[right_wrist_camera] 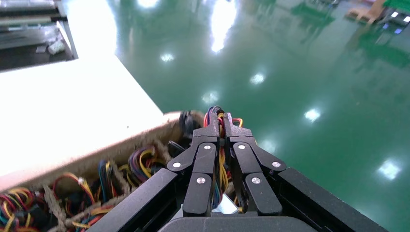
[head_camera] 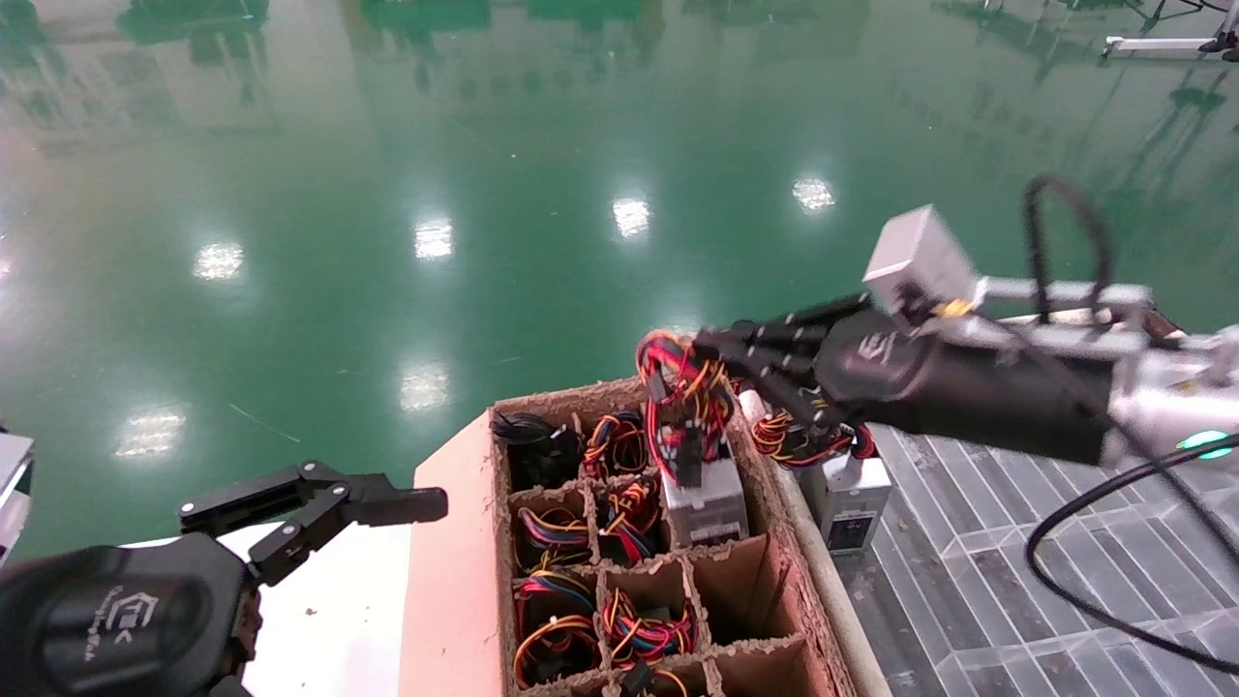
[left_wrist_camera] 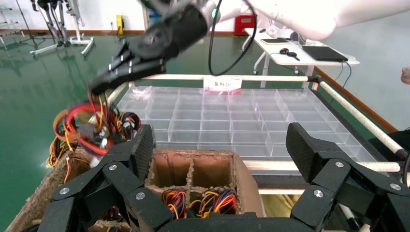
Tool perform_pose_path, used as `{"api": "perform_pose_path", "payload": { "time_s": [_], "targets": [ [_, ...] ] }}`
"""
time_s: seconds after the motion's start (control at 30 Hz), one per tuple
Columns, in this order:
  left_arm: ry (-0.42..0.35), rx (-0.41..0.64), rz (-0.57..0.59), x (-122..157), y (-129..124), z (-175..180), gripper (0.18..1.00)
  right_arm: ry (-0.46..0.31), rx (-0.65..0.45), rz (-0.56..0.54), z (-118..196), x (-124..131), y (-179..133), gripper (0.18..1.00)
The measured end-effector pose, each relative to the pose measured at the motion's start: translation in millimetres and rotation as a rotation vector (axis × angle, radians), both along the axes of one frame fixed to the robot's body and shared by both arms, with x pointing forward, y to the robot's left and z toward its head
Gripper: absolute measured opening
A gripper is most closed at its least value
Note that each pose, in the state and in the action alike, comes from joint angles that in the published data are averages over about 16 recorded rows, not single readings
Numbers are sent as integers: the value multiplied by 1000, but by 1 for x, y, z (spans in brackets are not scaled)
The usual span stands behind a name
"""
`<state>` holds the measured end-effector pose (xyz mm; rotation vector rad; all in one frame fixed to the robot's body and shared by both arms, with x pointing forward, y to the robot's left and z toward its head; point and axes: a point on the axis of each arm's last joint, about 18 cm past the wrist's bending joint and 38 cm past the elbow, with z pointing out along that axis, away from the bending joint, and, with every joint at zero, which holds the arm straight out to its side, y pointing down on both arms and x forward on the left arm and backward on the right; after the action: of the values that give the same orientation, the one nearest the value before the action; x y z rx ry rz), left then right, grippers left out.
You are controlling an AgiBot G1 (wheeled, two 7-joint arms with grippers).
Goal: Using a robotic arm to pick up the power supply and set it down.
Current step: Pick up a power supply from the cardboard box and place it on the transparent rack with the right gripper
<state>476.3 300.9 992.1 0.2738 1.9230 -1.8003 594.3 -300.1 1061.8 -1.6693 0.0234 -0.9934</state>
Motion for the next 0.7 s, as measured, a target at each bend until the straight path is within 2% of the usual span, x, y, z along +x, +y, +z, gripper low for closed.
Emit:
{"api": "perform_pose_path", "payload": {
  "time_s": [0.37, 0.7],
  "targets": [
    [0, 0, 0, 0, 0, 0, 1001, -92, 81, 9, 46, -60, -21, 197],
    [0, 0, 0, 0, 0, 0, 1001, -135, 102, -36, 69, -115, -62, 196]
  ]
}}
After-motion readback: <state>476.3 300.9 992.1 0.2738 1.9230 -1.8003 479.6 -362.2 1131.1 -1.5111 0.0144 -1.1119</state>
